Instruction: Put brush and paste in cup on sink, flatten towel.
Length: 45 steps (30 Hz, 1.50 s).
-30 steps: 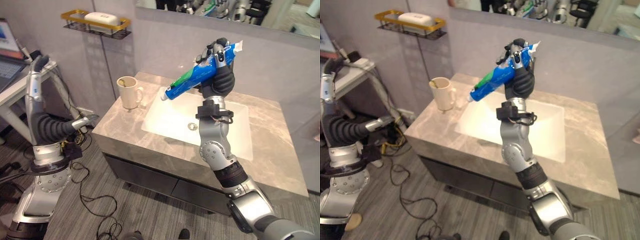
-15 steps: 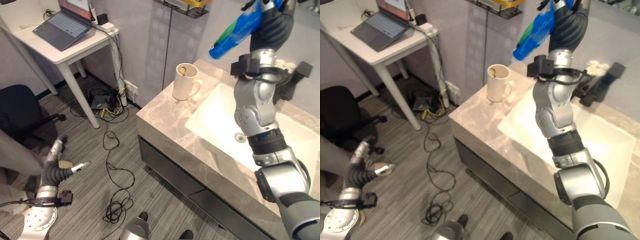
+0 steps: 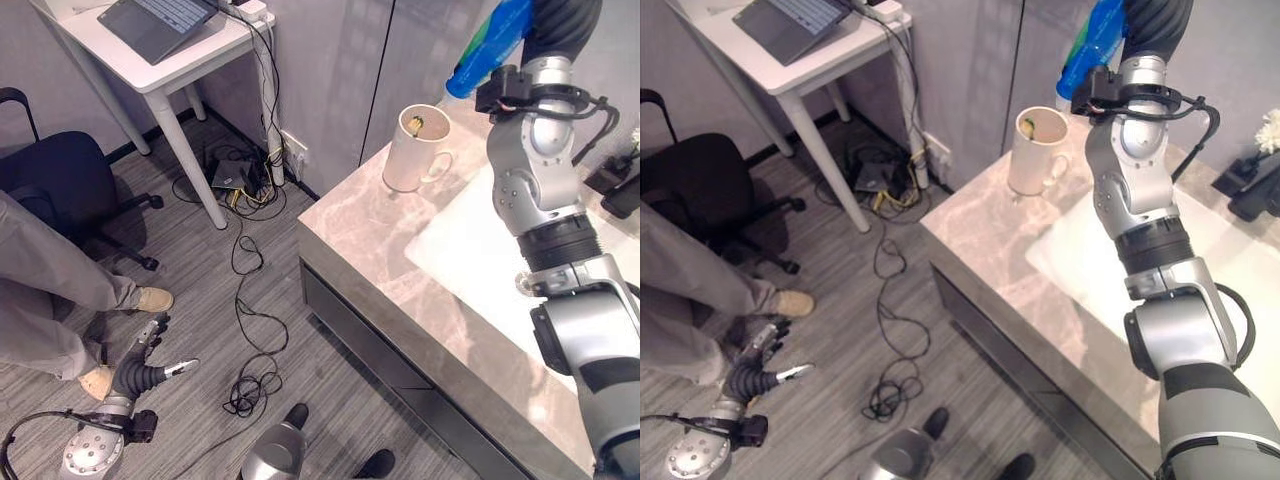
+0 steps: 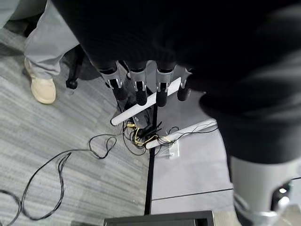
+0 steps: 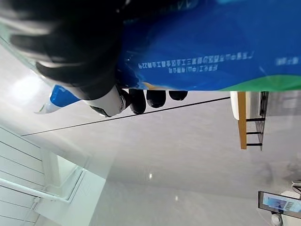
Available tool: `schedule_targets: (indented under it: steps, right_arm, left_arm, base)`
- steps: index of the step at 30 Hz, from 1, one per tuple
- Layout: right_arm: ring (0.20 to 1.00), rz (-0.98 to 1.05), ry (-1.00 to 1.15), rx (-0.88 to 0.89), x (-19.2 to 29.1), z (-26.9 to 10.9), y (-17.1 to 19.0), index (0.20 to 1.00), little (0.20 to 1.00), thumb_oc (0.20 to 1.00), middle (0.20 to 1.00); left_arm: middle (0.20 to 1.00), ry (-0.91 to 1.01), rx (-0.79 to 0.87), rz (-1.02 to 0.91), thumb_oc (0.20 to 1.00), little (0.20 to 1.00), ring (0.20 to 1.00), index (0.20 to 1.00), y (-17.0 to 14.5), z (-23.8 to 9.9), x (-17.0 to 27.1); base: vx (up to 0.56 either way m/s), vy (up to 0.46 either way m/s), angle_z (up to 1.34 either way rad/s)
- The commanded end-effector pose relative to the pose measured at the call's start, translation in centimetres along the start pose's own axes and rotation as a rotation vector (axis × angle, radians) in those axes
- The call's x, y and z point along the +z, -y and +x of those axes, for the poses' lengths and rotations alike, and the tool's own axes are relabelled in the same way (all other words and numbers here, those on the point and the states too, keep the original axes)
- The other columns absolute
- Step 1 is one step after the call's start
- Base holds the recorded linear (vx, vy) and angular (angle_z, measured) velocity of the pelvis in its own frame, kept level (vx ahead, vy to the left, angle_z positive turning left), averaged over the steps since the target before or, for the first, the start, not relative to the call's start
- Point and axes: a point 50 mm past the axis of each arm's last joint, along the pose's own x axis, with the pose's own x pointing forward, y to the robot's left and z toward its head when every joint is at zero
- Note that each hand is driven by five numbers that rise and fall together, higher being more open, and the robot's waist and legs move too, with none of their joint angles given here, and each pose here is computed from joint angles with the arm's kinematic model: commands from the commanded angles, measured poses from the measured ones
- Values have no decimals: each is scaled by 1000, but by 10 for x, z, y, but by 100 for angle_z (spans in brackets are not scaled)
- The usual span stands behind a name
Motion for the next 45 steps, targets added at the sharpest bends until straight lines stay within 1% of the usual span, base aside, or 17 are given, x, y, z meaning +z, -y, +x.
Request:
schedule_targets:
  steps: [1, 9, 19, 45]
  right_arm:
    - [200, 3, 179, 83, 45, 23, -22, 200, 200, 200, 200]
    - [200, -3, 145, 111, 36, 20, -31, 200, 200, 200, 200]
    - [200, -13, 110, 90, 25, 18, -33, 200, 200, 200, 200]
    - [209, -42, -10, 40, -6, 10, -24, 209, 209, 209, 209]
  left_arm:
    - [1000, 56, -15, 43, 1000, 1000, 1000, 1000, -12, 2, 14]
    - [1000, 40, -23, 44, 1000, 1000, 1000, 1000, -8, 3, 10]
    - [1000, 41, -28, 46, 1000, 1000, 1000, 1000, -6, 3, 10]
    - [1000, 16, -33, 52, 1000, 1000, 1000, 1000, -1, 5, 4]
  base:
    - [0, 0, 0]
    - [0, 0, 0]
    - [0, 0, 0]
    - [-1, 0, 0]
